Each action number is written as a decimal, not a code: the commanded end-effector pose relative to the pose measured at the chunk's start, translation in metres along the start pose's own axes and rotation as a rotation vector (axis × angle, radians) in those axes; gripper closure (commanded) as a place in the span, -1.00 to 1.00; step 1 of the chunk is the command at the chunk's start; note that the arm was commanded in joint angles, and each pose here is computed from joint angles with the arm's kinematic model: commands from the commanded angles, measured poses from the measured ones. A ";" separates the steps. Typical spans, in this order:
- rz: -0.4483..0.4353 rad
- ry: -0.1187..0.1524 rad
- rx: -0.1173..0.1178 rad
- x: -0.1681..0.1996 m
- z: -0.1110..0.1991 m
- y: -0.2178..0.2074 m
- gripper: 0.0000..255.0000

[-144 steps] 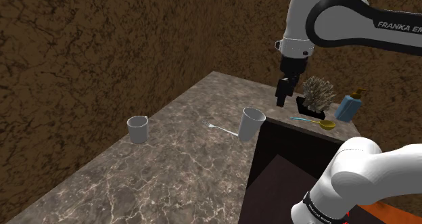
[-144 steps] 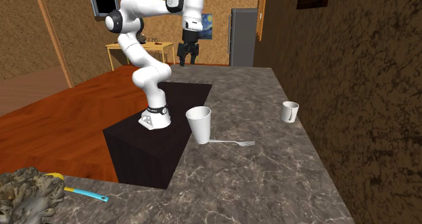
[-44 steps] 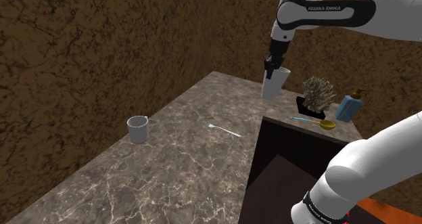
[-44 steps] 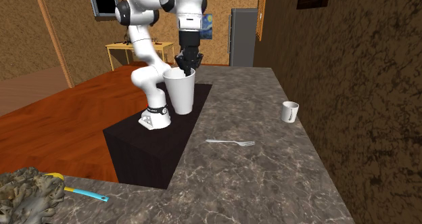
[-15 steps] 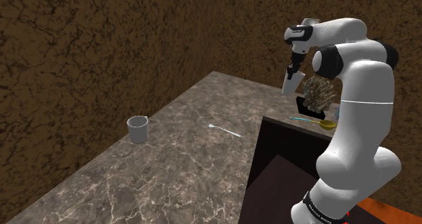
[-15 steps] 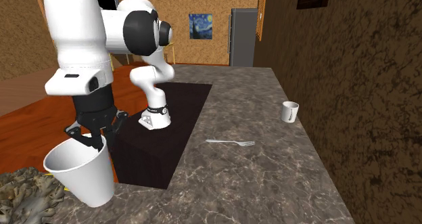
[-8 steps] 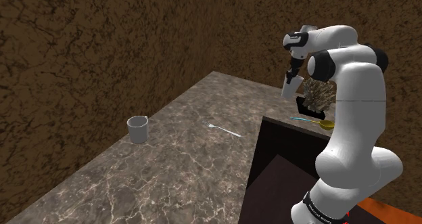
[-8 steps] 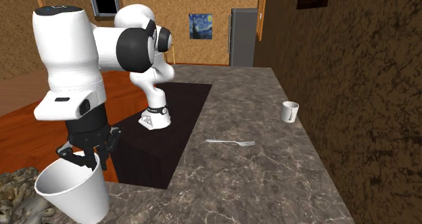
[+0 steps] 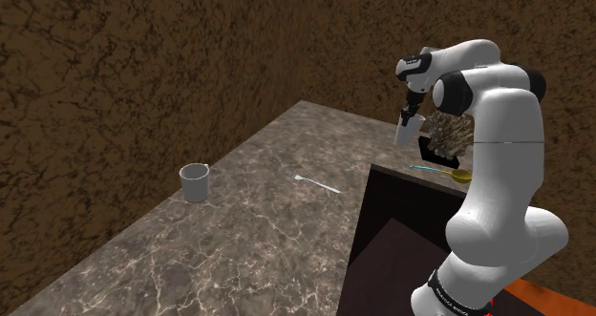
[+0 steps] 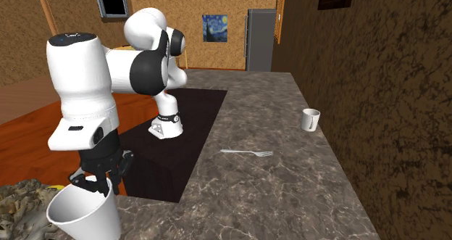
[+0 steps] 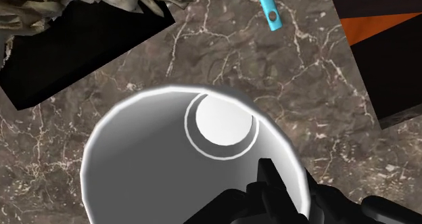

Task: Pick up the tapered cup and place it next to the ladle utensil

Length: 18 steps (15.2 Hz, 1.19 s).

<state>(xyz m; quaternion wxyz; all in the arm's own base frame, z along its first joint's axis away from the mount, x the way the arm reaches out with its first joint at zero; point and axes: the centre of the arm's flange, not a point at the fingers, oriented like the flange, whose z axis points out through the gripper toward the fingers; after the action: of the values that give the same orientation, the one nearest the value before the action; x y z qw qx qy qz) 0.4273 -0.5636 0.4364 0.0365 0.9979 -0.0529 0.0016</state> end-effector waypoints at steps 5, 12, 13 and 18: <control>0.000 0.001 -0.001 -0.001 0.032 -0.002 1.00; 0.000 0.001 -0.001 -0.001 0.045 -0.003 1.00; 0.000 0.001 -0.001 -0.001 0.045 -0.003 1.00; 0.000 0.001 -0.001 -0.001 0.045 -0.003 -1.00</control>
<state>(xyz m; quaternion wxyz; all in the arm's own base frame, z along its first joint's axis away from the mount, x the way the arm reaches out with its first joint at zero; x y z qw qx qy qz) 0.4266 -0.5640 0.3916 0.0369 0.9979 -0.0529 0.0019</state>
